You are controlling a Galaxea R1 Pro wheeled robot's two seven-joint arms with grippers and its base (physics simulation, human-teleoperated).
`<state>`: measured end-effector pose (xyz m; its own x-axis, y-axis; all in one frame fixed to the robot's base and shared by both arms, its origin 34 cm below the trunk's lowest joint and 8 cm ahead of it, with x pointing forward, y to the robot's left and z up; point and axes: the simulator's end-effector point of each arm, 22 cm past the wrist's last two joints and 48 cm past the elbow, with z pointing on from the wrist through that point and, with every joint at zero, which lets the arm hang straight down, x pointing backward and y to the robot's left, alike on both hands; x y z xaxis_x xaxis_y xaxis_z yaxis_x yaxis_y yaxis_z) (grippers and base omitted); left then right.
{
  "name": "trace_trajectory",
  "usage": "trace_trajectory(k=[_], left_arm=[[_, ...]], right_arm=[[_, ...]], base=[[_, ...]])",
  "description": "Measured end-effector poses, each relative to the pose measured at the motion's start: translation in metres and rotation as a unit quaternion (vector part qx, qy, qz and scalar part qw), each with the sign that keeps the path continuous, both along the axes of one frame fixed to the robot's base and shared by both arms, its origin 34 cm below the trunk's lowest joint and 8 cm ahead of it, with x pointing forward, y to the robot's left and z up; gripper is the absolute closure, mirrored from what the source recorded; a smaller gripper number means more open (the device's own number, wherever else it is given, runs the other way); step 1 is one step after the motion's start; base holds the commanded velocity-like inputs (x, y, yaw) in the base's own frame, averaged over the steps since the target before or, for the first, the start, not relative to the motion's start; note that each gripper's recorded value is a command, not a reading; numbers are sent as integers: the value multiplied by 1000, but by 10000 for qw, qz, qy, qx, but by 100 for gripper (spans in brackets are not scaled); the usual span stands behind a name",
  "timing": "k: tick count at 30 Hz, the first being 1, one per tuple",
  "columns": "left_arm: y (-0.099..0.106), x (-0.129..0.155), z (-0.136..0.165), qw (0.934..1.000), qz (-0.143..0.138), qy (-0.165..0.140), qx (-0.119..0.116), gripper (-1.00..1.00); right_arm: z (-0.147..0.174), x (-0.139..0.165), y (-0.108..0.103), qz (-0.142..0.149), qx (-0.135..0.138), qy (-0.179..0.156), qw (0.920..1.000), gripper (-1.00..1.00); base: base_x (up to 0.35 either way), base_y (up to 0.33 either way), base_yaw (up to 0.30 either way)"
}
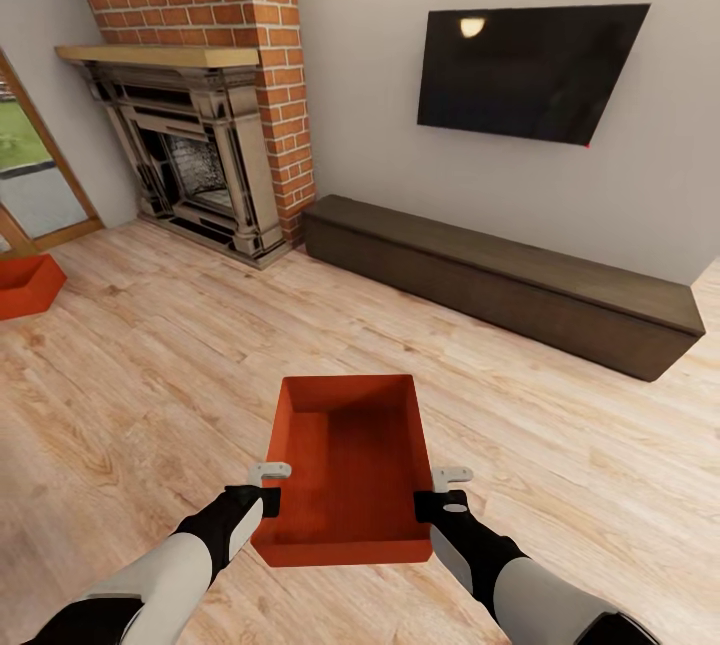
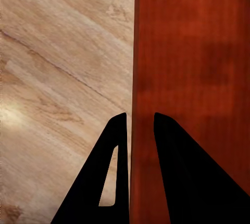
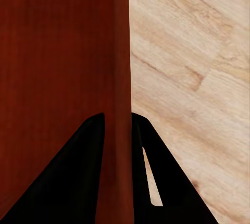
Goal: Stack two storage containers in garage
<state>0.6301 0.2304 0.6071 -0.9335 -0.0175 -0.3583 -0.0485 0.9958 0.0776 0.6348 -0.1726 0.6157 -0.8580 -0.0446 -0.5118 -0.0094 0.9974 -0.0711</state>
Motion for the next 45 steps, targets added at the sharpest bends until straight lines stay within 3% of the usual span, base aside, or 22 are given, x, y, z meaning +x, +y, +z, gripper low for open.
trace_trajectory(k=[45], left_arm=[[0, -10, 51, 10000, -15, -4, 10, 100]], right_arm=[[50, -11, 0, -9, 5, -1, 10000, 100]], base=[[0, 0, 0]])
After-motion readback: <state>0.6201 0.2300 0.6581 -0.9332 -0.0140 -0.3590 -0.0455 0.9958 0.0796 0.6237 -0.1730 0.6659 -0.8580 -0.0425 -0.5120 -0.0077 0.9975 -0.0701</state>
